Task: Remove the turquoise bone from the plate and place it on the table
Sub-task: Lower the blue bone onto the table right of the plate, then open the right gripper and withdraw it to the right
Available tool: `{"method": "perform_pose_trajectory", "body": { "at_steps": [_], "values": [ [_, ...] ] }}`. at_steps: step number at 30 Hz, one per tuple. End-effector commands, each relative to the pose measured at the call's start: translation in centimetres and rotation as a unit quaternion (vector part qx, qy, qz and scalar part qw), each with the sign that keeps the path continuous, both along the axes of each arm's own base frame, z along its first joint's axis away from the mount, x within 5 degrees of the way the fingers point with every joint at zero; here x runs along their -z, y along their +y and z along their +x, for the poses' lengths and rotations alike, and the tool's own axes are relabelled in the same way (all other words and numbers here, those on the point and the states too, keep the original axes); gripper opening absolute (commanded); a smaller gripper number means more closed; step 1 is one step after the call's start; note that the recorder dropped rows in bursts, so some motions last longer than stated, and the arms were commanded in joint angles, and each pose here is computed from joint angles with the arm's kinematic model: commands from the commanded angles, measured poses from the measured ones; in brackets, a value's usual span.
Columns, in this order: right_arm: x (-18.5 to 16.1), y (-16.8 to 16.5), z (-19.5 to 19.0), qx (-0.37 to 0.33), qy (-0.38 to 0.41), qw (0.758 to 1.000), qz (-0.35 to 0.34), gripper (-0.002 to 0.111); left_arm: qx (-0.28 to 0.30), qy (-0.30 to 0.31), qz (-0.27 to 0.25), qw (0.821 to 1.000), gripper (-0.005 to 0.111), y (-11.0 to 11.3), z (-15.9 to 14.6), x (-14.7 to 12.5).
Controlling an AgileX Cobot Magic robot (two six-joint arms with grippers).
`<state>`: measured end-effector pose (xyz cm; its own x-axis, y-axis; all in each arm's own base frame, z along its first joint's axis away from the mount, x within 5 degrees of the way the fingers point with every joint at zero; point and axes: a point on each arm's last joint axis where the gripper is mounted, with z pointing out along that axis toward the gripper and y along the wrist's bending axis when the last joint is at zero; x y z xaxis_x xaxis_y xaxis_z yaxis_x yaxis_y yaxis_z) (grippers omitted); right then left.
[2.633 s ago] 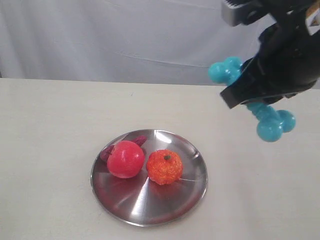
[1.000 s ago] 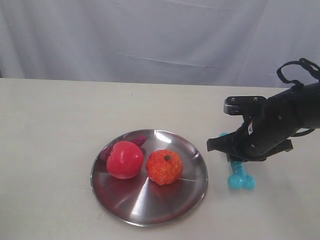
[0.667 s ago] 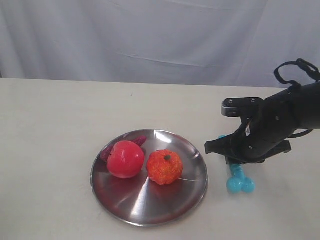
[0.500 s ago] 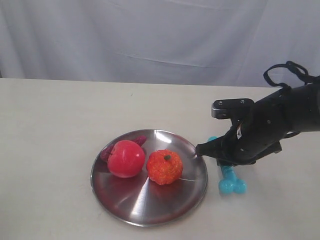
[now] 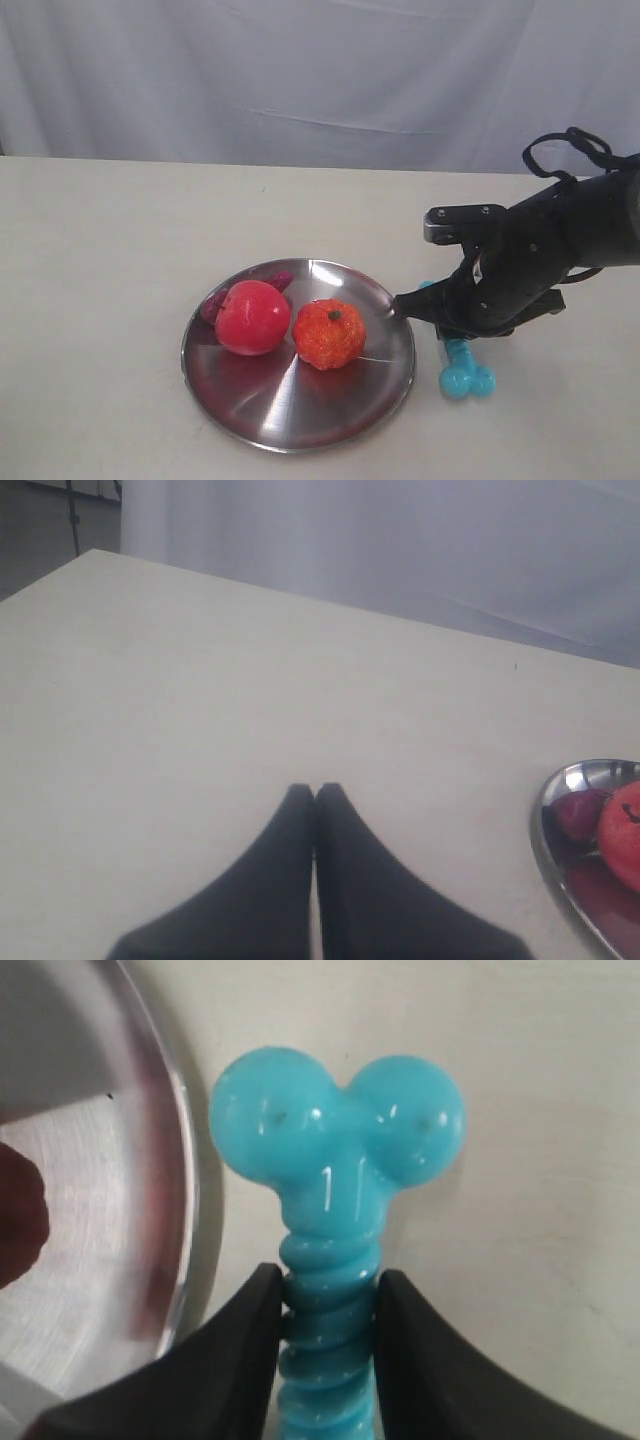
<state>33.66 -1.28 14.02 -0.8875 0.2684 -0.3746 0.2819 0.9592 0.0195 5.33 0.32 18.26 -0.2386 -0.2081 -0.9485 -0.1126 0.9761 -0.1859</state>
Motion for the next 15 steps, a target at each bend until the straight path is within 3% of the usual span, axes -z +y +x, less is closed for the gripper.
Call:
{"method": "perform_pose_trajectory", "body": {
  "at_steps": [1,15],
  "values": [
    [0.61,-0.07,0.50,-0.005,-0.008,1.000,-0.002,0.000,0.003,-0.002,-0.002,1.000,0.000,-0.04,0.01,0.03],
    [1.05,-0.08,0.89,-0.013,-0.013,1.000,-0.006,0.000,0.003,-0.002,-0.002,1.000,0.000,-0.04,0.01,0.03]
  ]
}}
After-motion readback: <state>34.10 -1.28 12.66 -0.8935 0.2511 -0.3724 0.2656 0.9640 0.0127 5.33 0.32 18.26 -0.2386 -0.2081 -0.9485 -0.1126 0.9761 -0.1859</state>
